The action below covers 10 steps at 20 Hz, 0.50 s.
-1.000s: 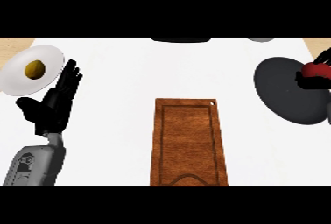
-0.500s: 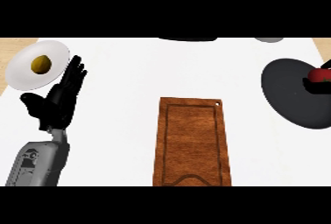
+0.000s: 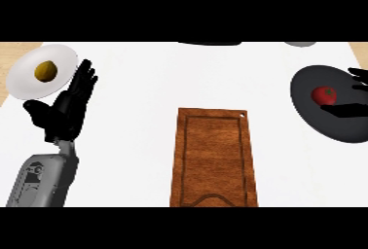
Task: Pick the tomato from the cutting board and place it in the pan
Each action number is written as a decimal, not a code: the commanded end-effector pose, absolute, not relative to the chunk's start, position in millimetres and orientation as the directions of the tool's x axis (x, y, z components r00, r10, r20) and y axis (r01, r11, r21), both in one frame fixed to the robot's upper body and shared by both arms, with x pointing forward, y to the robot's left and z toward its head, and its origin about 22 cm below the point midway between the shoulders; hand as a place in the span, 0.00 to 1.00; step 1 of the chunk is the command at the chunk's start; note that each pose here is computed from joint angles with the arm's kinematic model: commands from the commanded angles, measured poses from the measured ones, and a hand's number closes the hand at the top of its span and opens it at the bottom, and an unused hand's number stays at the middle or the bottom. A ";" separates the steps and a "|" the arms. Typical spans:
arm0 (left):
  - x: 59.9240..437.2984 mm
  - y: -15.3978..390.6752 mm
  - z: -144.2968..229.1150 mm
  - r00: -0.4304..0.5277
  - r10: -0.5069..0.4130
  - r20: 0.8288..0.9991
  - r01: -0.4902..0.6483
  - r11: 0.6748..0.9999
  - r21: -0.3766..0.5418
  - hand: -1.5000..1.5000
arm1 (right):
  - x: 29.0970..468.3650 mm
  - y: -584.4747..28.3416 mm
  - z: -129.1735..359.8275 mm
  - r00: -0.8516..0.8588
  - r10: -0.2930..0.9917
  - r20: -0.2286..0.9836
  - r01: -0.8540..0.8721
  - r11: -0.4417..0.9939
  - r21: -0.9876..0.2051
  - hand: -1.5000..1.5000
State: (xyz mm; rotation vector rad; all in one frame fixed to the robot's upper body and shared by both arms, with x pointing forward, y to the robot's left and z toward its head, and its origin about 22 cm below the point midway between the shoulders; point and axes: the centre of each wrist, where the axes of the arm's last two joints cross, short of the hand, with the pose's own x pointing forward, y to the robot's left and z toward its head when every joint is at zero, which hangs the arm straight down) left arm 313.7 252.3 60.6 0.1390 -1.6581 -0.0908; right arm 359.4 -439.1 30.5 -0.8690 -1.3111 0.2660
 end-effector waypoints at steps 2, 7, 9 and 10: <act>307.1 257.6 56.2 -0.089 -0.133 0.987 -0.037 0.991 0.130 0.50 | 358.9 -439.2 28.6 0.175 0.555 0.813 0.400 0.715 -0.574 0.00; 297.8 265.9 47.9 -0.060 -0.151 0.987 -0.075 0.986 0.147 0.50 | 338.3 -456.4 16.1 0.028 0.453 0.891 0.527 0.751 -0.397 0.00; 307.1 267.3 43.9 -0.074 -0.158 0.985 -0.085 0.985 0.152 0.50 | 329.4 -472.0 21.2 0.003 0.394 0.919 0.496 0.797 -0.343 0.00; 304.1 263.0 46.3 -0.051 -0.151 0.987 -0.072 0.986 0.147 0.50 | 313.3 -473.8 1.1 -0.013 0.356 0.934 0.495 0.814 -0.303 0.00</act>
